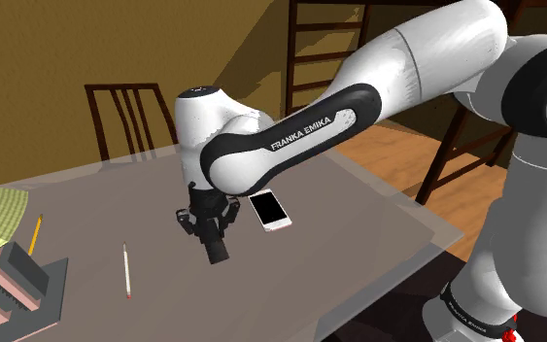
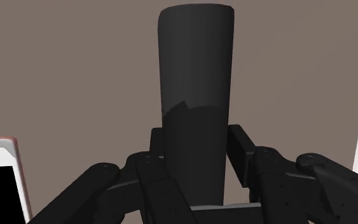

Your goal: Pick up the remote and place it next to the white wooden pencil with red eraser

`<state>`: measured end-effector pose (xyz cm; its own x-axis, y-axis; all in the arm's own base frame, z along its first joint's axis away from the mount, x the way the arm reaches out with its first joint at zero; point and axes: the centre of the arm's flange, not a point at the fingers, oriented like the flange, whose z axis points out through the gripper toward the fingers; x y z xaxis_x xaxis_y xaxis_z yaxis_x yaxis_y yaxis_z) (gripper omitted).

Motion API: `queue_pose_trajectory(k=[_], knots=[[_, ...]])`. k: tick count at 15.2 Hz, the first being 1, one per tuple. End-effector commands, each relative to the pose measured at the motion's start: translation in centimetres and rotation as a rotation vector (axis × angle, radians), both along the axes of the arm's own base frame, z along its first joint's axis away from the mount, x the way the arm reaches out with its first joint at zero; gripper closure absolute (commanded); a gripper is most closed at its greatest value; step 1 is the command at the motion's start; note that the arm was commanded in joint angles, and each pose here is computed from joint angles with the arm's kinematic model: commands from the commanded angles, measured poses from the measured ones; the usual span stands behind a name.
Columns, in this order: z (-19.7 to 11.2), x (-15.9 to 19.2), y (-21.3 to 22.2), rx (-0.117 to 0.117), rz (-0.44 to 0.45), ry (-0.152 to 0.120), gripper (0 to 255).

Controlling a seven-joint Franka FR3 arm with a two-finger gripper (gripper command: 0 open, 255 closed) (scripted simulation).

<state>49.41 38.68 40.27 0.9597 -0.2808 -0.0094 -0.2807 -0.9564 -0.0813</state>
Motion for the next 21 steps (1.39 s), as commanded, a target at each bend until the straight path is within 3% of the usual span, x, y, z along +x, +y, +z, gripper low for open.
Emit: queue_pose_trajectory(k=[1,4,18,21], knots=[[0.3,0.9,2.6,0.000,-0.002,0.000,255],[0.3,2.3,6.6,0.000,-0.002,0.000,255],[-7.1,2.3,6.6,0.000,-0.002,0.000,255],[-7.5,2.2,6.6,0.000,-0.002,0.000,255]])
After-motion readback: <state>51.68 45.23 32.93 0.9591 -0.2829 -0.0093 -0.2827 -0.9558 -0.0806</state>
